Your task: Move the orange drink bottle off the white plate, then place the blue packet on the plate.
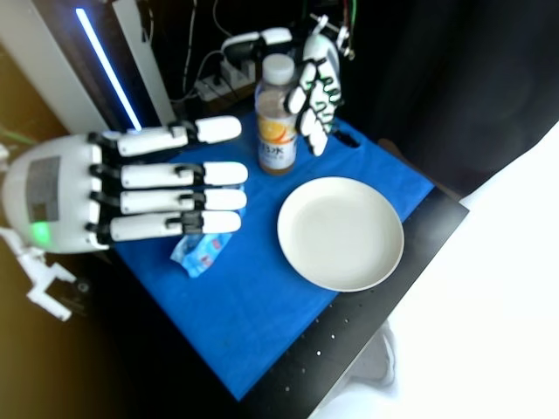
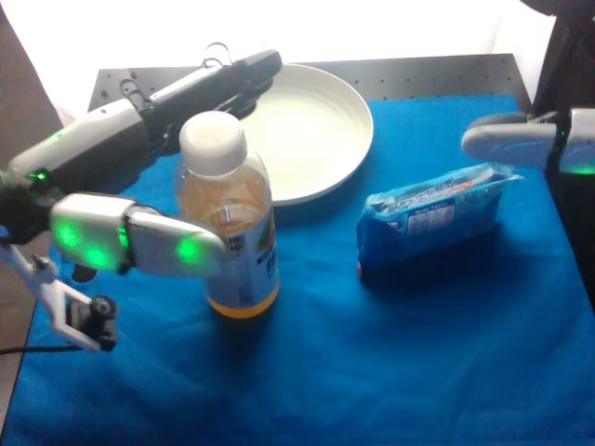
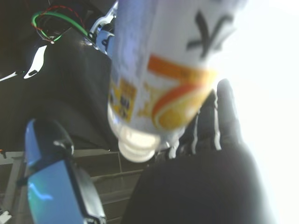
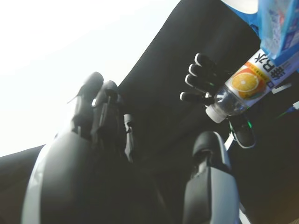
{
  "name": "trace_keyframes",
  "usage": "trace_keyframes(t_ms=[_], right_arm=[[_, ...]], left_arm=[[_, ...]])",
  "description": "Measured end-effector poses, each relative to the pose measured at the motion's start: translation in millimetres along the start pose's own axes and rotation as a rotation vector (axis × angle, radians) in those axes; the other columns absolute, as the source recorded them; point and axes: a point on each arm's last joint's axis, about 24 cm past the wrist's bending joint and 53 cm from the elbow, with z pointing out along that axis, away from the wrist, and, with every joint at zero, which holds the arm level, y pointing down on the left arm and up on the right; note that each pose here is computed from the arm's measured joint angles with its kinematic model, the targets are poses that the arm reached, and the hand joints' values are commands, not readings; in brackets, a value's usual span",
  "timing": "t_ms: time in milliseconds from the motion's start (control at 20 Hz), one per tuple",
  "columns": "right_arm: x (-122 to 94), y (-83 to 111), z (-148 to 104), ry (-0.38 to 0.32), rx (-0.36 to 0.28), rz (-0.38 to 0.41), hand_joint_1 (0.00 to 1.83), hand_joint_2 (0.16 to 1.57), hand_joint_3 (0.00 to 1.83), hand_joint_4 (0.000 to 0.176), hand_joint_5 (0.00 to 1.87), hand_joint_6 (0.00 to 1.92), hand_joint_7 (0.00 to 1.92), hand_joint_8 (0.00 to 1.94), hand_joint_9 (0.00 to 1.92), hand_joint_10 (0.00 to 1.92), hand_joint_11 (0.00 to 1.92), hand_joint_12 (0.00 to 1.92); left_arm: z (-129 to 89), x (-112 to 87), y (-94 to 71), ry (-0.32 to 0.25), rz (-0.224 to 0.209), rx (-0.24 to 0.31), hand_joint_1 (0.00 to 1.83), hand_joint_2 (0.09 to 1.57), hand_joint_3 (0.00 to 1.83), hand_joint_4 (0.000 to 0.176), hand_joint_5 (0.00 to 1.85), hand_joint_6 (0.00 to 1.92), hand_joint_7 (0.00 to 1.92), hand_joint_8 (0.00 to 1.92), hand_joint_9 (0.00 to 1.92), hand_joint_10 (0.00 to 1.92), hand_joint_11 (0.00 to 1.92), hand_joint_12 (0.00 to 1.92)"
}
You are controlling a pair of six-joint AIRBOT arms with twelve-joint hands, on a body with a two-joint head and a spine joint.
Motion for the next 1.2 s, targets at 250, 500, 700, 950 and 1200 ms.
trace_keyframes(t_ms=[250,500,700,950,1200], right_arm=[[10.0,2.4,0.1,0.029,-0.003,0.030,0.72,0.65,0.00,0.176,0.00,0.00,0.09,0.00,0.09,0.01,0.00,0.34],[28.4,2.3,7.2,0.126,0.015,0.009,0.64,0.66,0.01,0.091,0.00,0.00,0.06,0.00,0.04,0.01,0.00,0.40],[35.4,3.7,24.7,0.228,0.031,-0.071,0.63,0.65,0.00,0.043,0.00,0.00,0.17,0.00,0.14,0.00,0.00,0.51],[62.7,-16.9,48.8,0.410,0.105,-0.156,0.71,0.63,0.00,0.000,0.00,0.00,0.21,0.01,0.14,0.01,0.00,0.59],[84.1,-40.5,48.1,0.533,0.172,-0.189,0.78,0.65,0.00,0.000,0.00,0.00,0.14,0.00,0.42,0.06,0.35,1.21]], left_arm=[[-18.1,-7.5,1.8,-0.004,0.045,-0.053,0.58,0.66,0.00,0.139,0.00,0.00,0.00,0.00,0.00,0.00,0.00,0.00],[-28.6,-24.2,-4.1,-0.025,0.088,-0.077,0.57,0.73,0.00,0.120,0.00,0.00,0.00,0.00,0.00,0.00,0.00,0.00],[-33.2,-34.4,-9.7,-0.037,0.119,-0.084,0.48,0.74,0.01,0.151,0.00,0.00,0.00,0.00,0.00,0.00,0.00,0.00],[-37.9,-42.6,-14.3,-0.041,0.145,-0.097,0.30,0.88,0.02,0.167,0.00,0.00,0.00,0.00,0.00,0.00,0.00,0.00],[-37.6,-54.9,-19.6,-0.054,0.178,-0.101,0.34,0.89,0.00,0.176,0.00,0.00,0.00,0.00,0.00,0.00,0.00,0.00]])
